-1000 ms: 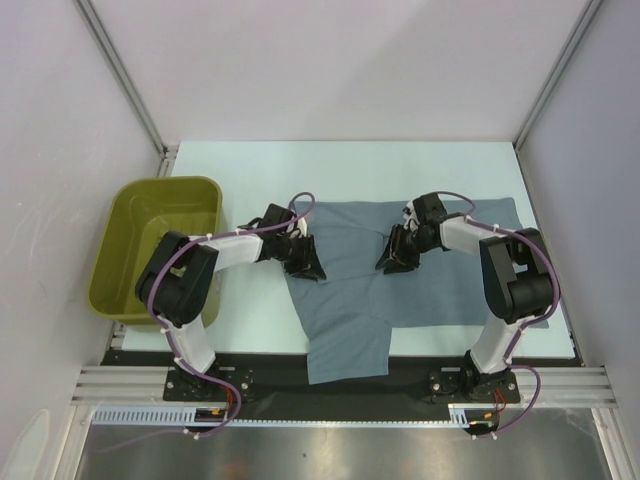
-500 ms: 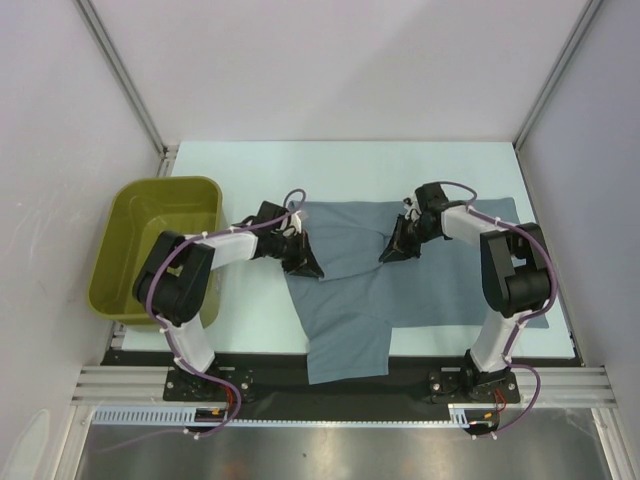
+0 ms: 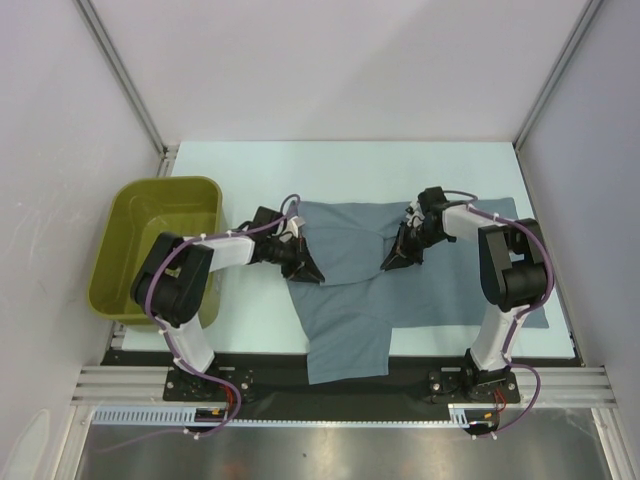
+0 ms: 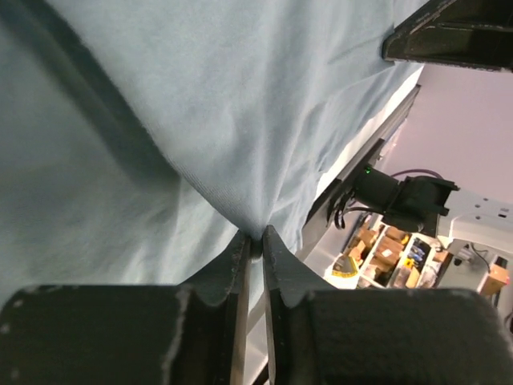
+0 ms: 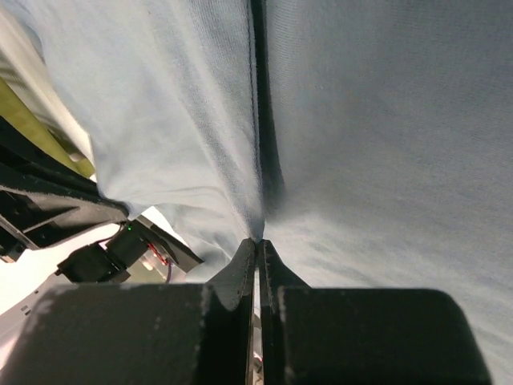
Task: Fold and stack the t-shirts
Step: Fold the tshirt
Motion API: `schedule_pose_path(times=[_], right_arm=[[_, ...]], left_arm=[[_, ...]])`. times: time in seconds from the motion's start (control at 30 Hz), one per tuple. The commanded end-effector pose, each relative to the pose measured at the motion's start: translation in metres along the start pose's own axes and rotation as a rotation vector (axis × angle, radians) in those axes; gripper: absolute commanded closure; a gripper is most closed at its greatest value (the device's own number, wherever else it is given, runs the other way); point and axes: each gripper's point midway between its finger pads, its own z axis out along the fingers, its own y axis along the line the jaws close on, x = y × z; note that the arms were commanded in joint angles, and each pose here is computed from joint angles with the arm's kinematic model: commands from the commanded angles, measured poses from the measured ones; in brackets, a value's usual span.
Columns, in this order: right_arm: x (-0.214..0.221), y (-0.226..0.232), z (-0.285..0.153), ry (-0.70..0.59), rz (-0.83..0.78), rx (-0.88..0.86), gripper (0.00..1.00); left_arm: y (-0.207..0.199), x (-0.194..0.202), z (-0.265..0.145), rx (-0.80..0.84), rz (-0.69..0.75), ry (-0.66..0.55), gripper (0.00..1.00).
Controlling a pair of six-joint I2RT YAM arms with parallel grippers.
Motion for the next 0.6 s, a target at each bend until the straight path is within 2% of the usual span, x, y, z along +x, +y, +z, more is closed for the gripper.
schedule_pose_path(times=[0.0,0.27,0.3,0.33,0.37,0.4,0.5,0.57], right_arm=[[-0.004,0.008,-0.005,0.0,-0.028,-0.004,1.0],[-0.009,0.001,0.0,0.004,-0.025,0.019,0.96],[-0.008,0.001,0.0,0.007,-0.033,0.024,0.94],[-0.011,0.002,-0.003,-0.003,-0.045,0.037,0.86],[-0.009,-0.001,-0.006,0.0,-0.039,0.056,0.83],[-0.012,-0.006,-0.008,-0.018,-0.047,0.091,0.75],[-0.026,-0.012,-0.025,-0.099,-0.046,0.165,0.64],[-0.04,-0.01,-0.042,-0.184,-0.05,0.204,0.59]], left_arm=[[-0.021,0.006,-0.001,0.074,0.022,0.01,0.82],[-0.014,0.014,0.012,0.073,-0.012,0.051,0.81],[-0.012,0.012,0.01,0.053,-0.002,0.042,0.73],[-0.006,0.012,0.006,-0.004,0.009,0.04,0.64],[-0.011,0.009,-0.002,-0.016,0.038,0.023,0.6],[-0.012,0.005,-0.009,-0.032,0.06,0.009,0.52],[-0.02,-0.006,-0.038,-0.131,0.16,-0.052,0.35],[-0.022,-0.017,-0.058,-0.218,0.217,-0.093,0.32]])
